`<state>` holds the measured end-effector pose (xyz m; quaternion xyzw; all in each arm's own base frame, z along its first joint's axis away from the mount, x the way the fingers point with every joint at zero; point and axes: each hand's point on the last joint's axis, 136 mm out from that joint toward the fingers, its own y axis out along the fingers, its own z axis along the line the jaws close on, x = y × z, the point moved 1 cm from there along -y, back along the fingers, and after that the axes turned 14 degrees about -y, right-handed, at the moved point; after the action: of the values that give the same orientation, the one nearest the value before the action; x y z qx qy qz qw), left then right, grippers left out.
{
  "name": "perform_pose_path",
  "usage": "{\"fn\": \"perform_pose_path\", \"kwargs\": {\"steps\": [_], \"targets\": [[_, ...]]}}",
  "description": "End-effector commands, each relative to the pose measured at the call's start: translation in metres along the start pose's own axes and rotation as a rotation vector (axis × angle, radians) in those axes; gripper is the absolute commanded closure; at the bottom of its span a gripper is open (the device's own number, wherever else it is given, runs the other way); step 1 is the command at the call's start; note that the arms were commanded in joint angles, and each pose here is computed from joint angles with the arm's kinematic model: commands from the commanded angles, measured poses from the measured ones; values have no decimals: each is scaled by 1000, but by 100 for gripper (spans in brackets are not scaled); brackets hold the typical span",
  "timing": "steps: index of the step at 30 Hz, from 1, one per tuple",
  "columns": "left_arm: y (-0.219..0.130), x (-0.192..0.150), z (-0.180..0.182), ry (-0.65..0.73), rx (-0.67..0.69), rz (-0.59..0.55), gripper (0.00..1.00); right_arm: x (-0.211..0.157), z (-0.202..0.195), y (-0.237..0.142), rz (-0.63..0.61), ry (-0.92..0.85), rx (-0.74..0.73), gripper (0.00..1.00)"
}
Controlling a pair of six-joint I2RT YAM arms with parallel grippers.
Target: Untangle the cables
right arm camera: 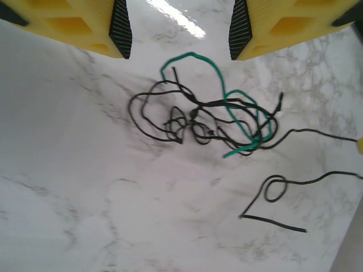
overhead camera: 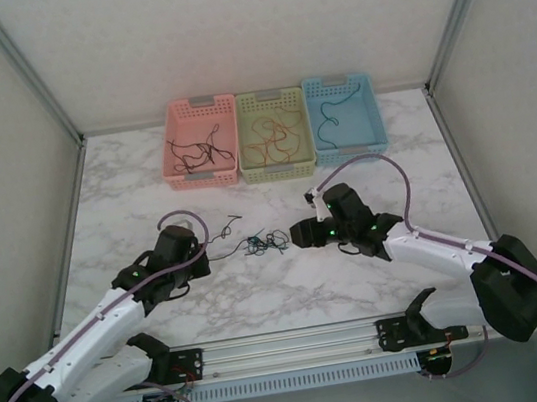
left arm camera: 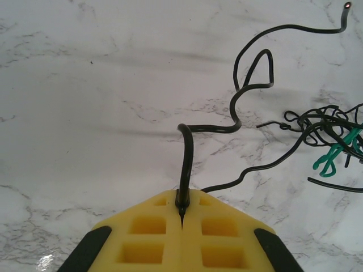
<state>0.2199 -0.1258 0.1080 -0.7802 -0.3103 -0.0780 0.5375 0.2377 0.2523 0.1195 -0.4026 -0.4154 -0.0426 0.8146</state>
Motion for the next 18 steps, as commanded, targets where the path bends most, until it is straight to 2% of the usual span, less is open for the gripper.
{"fn": "perform_pose_path", "kwargs": {"steps": [1, 9, 12, 18], "targets": [[-8, 11, -5, 10, -7, -31, 100, 13, 4, 2, -45, -59, 9, 49], [4, -1, 5, 6, 9, -3, 100, 28, 27, 18, 25, -66, 106, 58], [3, -1, 4, 3, 0, -6, 100, 31, 45, 24, 38, -119, 146, 57], [2, -2, 4, 2, -4, -5, 100, 26, 57, 45, 113, -162, 160, 52]]}}
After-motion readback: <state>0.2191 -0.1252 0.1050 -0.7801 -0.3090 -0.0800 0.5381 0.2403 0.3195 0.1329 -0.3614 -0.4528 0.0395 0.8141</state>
